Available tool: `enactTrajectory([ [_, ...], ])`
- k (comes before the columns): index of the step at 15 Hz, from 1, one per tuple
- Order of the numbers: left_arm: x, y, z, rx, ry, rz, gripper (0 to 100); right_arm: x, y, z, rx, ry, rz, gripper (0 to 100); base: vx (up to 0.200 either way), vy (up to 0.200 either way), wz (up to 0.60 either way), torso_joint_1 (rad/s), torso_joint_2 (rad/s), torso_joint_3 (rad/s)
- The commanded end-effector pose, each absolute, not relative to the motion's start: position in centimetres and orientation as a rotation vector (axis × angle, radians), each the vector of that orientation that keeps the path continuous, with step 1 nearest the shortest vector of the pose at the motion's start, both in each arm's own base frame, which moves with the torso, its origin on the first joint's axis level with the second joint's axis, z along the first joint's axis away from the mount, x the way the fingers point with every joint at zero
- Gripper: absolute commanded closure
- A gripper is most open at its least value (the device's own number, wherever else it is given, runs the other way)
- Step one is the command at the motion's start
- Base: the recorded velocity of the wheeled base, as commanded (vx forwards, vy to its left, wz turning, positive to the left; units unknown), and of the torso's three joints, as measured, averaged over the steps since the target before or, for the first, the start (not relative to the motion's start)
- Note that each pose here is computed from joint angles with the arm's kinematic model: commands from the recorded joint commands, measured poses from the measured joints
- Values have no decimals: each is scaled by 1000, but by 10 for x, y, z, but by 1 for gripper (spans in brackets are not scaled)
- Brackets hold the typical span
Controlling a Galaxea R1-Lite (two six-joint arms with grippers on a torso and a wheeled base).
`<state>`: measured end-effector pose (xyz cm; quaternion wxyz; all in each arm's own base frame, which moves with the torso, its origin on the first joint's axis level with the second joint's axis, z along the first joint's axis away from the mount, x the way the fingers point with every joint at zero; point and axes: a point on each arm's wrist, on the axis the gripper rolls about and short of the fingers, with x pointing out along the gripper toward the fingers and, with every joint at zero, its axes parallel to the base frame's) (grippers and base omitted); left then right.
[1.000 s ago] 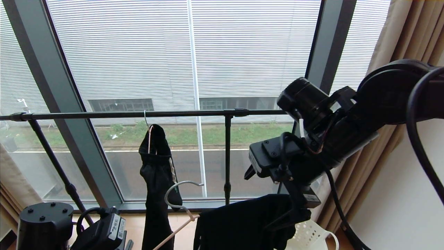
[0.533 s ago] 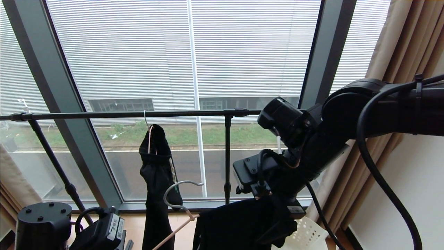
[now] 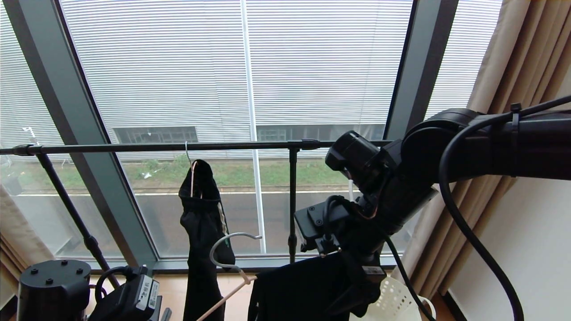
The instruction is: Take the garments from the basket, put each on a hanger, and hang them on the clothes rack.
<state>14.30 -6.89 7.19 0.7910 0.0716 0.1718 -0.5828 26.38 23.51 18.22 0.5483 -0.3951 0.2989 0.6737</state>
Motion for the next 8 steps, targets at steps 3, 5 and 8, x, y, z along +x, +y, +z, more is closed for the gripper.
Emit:
enactTrajectory([
  [3, 143, -69, 72, 154, 369, -1257, 100, 265, 238, 178, -931, 708, 1606, 0, 0, 0, 0, 0, 0, 0],
  [5, 143, -70, 72, 156, 367, -1260, 100, 267, 240, 177, -933, 688, 1601, 0, 0, 0, 0, 0, 0, 0],
  [8, 142, -70, 72, 155, 368, -1261, 100, 267, 241, 176, -933, 686, 1604, 0, 0, 0, 0, 0, 0, 0],
])
